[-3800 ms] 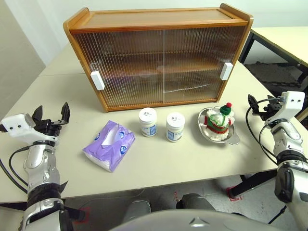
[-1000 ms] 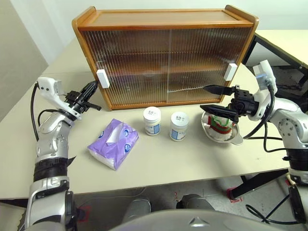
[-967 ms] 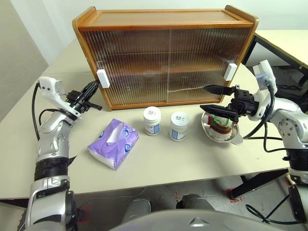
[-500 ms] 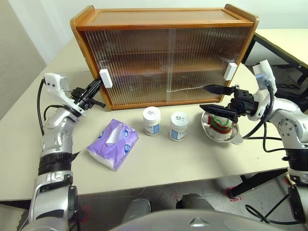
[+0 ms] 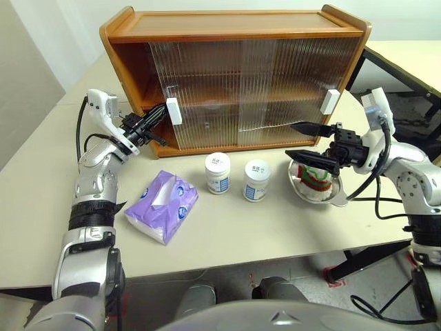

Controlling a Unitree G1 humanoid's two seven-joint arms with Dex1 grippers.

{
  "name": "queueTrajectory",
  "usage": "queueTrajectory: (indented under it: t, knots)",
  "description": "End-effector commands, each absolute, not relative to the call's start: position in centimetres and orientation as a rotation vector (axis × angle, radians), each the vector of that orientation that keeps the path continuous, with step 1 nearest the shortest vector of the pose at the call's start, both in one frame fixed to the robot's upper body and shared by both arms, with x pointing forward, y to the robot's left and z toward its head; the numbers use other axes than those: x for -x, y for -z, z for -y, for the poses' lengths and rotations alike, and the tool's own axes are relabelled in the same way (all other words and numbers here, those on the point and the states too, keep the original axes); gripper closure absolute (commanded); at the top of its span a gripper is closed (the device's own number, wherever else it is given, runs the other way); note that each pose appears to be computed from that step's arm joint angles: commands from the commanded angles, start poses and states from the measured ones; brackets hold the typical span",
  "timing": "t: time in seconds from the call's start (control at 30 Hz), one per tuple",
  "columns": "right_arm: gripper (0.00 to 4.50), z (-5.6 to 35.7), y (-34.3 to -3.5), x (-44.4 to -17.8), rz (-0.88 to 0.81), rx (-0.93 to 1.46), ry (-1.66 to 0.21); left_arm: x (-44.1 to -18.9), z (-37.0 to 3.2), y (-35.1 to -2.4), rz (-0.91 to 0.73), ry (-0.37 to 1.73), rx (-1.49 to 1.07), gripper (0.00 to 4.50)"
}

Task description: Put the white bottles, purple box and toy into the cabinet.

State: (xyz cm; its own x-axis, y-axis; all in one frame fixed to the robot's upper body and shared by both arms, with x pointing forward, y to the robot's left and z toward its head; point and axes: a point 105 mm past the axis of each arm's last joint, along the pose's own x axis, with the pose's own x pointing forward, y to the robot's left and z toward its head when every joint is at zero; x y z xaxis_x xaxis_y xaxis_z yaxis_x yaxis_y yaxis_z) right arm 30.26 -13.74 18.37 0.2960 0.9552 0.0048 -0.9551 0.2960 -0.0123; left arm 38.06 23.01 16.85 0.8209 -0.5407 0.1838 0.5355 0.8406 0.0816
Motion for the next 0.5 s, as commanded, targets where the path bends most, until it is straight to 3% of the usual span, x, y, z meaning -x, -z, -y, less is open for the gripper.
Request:
queueTrajectory:
  t: [0.03,0.5]
  knots:
    - [0.00,13.7,-18.5,-30.2,0.023,0.023,-1.266,-38.4,-21.6,-16.6,0.177,0.633,-0.034,4.47]
    - [0.00,13.7,-18.6,-30.2,0.025,0.022,-1.261,-39.4,-18.5,-16.6,0.165,0.729,-0.046,4.47]
